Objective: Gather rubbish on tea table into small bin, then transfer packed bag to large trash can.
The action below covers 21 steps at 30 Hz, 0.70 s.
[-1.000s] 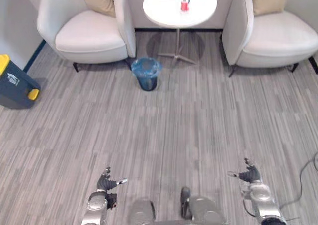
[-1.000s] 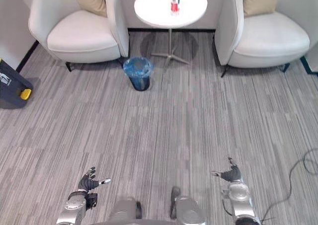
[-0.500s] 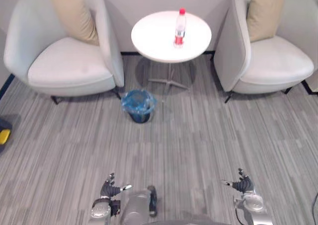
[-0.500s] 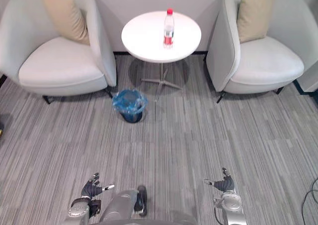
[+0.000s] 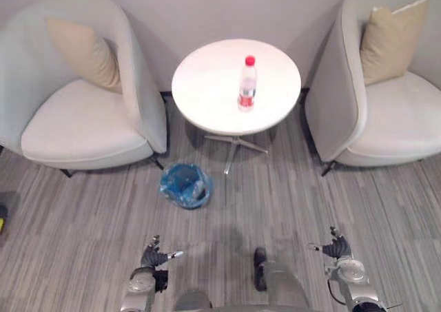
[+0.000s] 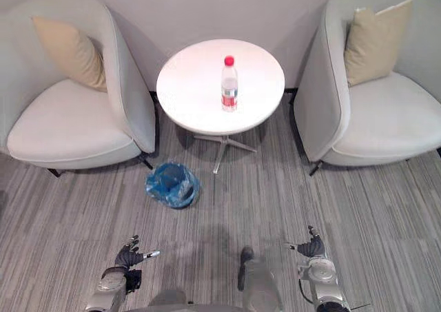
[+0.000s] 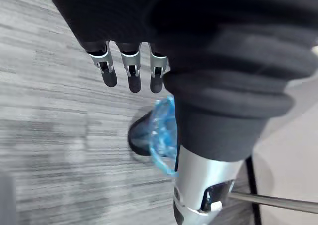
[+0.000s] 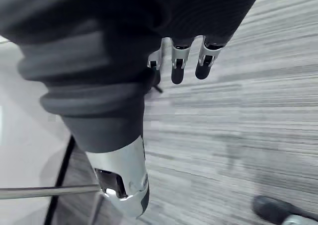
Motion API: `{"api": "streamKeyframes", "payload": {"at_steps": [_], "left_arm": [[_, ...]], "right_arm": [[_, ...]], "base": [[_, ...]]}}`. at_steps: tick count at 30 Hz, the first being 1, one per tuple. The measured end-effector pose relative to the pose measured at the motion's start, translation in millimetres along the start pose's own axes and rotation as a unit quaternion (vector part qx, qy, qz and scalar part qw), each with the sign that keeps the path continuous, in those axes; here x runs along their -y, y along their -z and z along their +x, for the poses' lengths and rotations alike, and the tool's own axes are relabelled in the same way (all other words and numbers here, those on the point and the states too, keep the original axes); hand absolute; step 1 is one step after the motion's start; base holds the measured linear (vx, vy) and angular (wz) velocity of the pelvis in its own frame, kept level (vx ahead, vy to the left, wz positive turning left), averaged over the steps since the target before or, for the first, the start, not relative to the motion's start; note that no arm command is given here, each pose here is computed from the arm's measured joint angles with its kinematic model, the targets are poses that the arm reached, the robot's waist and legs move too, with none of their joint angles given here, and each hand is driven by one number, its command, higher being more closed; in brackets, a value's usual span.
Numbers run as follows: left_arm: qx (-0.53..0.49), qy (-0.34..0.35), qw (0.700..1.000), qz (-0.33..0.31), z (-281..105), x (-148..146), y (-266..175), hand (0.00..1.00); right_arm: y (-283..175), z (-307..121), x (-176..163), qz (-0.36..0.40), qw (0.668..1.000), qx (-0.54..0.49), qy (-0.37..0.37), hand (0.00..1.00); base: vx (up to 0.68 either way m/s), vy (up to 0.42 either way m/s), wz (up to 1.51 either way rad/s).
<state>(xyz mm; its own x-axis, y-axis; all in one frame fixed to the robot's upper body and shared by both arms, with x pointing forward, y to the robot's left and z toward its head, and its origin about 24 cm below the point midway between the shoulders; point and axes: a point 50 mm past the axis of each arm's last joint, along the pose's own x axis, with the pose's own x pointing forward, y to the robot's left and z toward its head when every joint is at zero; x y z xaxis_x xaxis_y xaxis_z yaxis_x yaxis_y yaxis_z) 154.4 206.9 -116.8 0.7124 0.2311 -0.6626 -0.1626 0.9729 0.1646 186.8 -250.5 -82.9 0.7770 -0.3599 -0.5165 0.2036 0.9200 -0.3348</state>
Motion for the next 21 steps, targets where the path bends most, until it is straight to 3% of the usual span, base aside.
{"api": "streamKeyframes", "payload": {"at_steps": [4,12,21], "left_arm": [[-0.016,0.007,1.0,-0.016,-6.6,10.0,11.9,0.0],[-0.035,-0.002,0.999,-0.006,-11.8,1.9,23.9,0.0],[-0.043,-0.016,0.999,-0.027,-13.4,3.2,27.7,0.0]], "right_arm": [[7.7,-2.6,11.0,0.005,1.0,-0.012,0.019,0.0],[32.3,-15.2,-4.2,-0.017,0.998,-0.053,-0.007,0.0],[10.1,-14.3,-6.3,-0.009,1.0,-0.002,-0.006,0.0]], "base": [[0.4,0.106,-0.28],[0.35,0.108,0.01],[0.29,-0.141,0.47]]}}
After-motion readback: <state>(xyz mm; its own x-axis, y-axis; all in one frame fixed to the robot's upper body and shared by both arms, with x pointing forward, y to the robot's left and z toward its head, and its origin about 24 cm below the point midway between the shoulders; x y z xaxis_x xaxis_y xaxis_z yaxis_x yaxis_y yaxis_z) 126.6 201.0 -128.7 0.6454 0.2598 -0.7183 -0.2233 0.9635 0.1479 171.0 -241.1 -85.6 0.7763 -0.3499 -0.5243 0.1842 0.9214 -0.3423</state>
